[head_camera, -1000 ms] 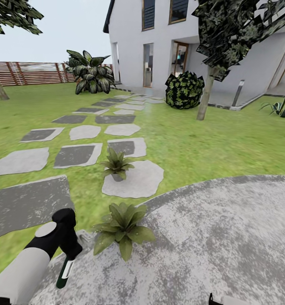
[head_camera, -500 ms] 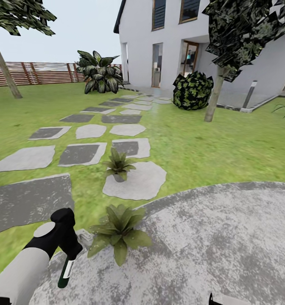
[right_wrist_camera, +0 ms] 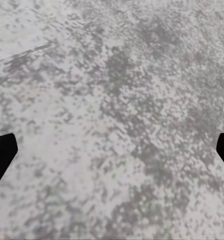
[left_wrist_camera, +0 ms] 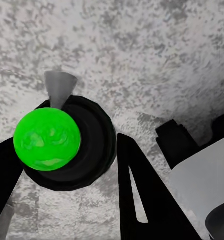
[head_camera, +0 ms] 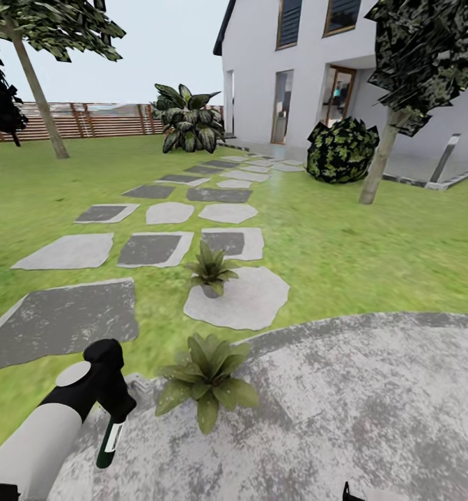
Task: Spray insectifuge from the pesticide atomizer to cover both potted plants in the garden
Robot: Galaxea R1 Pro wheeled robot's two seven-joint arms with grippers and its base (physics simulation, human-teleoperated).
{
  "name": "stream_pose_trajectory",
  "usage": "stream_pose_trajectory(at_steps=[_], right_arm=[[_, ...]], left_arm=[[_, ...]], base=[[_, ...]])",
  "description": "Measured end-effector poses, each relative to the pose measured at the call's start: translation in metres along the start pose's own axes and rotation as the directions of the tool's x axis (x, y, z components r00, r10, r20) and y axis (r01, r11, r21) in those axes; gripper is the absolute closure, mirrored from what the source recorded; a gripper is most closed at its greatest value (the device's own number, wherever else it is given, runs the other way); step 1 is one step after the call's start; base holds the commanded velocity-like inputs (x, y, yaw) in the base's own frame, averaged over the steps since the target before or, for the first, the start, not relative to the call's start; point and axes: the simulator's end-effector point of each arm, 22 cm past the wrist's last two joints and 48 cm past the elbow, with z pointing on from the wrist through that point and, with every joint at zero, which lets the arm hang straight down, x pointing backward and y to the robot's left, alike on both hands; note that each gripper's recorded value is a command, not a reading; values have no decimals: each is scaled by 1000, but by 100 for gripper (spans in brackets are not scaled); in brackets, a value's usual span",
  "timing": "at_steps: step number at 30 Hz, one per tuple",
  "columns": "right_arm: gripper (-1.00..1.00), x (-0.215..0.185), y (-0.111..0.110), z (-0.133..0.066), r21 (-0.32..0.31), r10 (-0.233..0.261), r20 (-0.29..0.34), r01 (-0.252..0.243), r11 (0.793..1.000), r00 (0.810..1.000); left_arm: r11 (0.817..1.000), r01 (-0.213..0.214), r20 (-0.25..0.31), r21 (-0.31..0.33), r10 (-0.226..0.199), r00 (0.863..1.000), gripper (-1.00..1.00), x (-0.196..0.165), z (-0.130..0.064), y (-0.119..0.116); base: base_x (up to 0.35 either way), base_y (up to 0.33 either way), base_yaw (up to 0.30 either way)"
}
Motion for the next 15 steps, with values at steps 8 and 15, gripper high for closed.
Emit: stream_pose_trajectory(at_steps=[8,15], right_arm=[[-100,-1,-1,1,2,0,2,0,1000,1000],[-100,-1,-1,1,3,-1,1,1,1000,1000]], left_arm=[[999,-16,3,34,16,1000,100,-5,-3,-10],[999,-16,1,29,16,1000,100,-4,-4,-8]], base=[[253,-125,54],[-1,-272,266]])
